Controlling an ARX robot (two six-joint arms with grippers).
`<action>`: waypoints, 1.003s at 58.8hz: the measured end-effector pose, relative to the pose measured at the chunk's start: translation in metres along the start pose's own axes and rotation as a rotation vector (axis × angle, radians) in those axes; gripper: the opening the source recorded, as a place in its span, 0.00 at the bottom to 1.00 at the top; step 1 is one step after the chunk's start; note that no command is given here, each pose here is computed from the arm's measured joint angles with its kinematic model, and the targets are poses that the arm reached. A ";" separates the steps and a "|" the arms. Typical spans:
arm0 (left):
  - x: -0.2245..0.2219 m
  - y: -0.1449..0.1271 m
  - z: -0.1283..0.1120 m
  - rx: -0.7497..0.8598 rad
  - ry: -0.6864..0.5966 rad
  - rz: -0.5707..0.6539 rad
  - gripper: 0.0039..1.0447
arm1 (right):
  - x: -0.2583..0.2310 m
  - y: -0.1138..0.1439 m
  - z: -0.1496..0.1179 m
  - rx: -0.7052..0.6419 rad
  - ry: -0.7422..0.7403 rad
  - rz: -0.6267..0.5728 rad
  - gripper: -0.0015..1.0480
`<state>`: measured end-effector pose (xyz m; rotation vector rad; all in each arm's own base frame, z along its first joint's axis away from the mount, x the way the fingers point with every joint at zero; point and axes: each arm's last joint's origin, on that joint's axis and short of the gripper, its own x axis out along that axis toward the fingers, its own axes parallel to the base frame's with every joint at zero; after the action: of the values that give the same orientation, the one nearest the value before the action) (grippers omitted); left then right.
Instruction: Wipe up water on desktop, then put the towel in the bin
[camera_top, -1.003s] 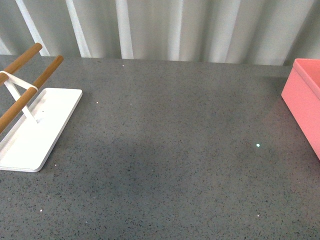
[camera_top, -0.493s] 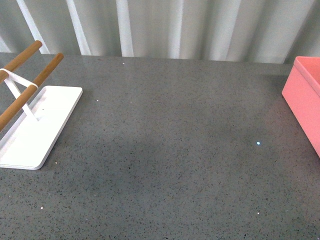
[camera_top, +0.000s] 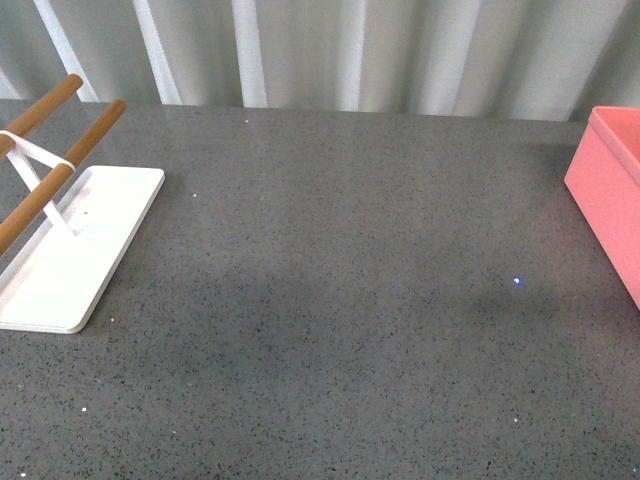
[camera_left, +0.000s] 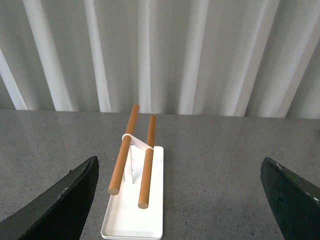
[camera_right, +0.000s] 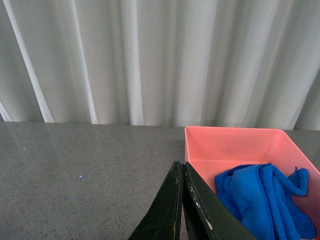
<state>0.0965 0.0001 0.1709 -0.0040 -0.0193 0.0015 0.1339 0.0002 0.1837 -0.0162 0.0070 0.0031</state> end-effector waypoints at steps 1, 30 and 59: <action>0.000 0.000 0.000 0.000 0.000 0.000 0.94 | 0.000 0.000 0.000 0.000 0.000 0.000 0.03; 0.000 0.000 0.000 0.000 0.000 0.000 0.94 | -0.016 0.000 -0.009 0.003 -0.032 -0.001 0.03; 0.000 0.000 0.000 0.000 0.000 0.000 0.94 | -0.026 0.000 -0.010 0.004 -0.032 -0.001 0.03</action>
<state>0.0965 0.0001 0.1709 -0.0036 -0.0193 0.0011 0.1080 0.0002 0.1738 -0.0120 -0.0250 0.0025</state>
